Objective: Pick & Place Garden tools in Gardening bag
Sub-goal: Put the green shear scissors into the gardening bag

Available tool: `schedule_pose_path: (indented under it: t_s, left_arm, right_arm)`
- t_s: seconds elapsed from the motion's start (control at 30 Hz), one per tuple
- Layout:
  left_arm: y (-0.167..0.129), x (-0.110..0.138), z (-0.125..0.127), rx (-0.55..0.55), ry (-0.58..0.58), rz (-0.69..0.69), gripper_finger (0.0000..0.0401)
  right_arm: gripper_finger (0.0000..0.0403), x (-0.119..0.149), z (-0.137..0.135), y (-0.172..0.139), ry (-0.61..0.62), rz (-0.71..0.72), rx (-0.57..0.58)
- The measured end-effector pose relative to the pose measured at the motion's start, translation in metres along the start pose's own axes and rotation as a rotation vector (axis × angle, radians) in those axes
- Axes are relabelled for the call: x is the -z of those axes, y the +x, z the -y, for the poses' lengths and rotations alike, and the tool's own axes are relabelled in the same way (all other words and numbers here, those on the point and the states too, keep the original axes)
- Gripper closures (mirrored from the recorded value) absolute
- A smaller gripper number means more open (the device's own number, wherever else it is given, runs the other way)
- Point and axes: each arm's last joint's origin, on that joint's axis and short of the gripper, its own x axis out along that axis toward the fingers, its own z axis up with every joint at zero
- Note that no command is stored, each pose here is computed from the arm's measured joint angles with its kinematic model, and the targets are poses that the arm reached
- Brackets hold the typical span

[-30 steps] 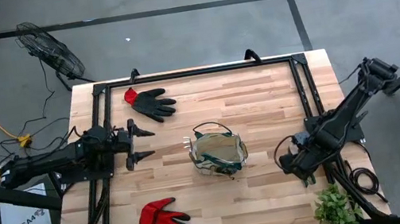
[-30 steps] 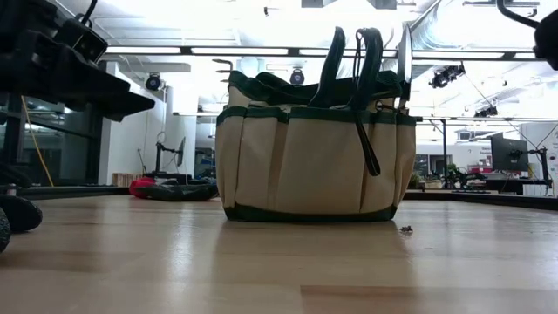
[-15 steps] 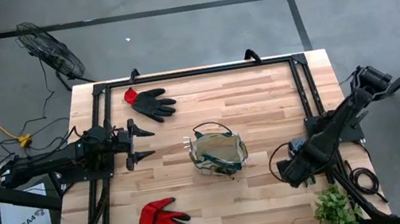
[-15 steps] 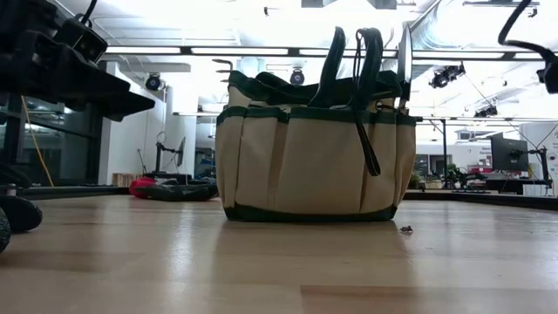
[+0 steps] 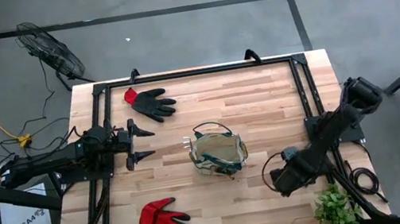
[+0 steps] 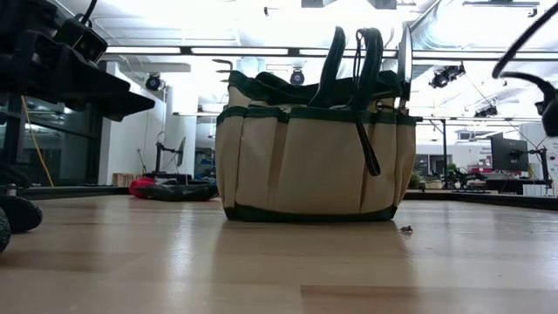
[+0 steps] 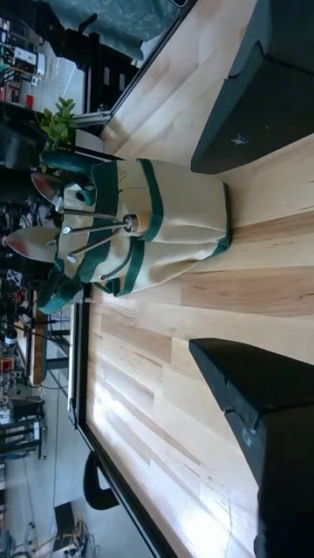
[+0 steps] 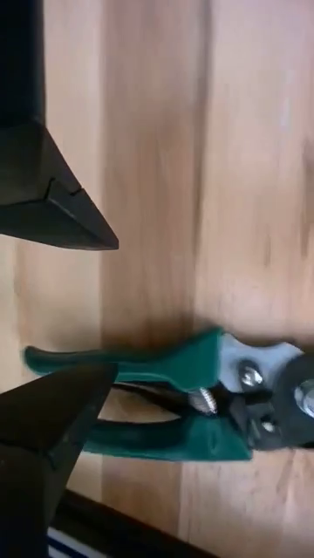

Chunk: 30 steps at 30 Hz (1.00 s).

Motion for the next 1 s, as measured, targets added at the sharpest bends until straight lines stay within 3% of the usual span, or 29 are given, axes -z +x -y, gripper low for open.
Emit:
schedule_pose_path:
  t_s: [0.23,0.53,0.83,1.0]
  left_arm:
    - [0.0,0.0,0.0,0.0,0.0,0.0,0.0082]
    - [0.0,0.0,0.0,0.0,0.0,0.001,0.0082]
    - [0.0,0.0,0.0,0.0,0.001,0.001,0.0082]
    - [0.0,0.0,0.0,0.001,0.001,0.001,0.0082]
  right_arm:
    - [0.019,0.0,0.0,0.007,0.03,0.007,0.056]
    - [0.019,-0.002,0.007,-0.001,-0.035,-0.024,0.098]
    - [0.019,-0.004,0.011,-0.005,-0.247,-0.016,0.091]
    - [0.019,-0.001,0.012,-0.005,-0.281,-0.034,0.094]
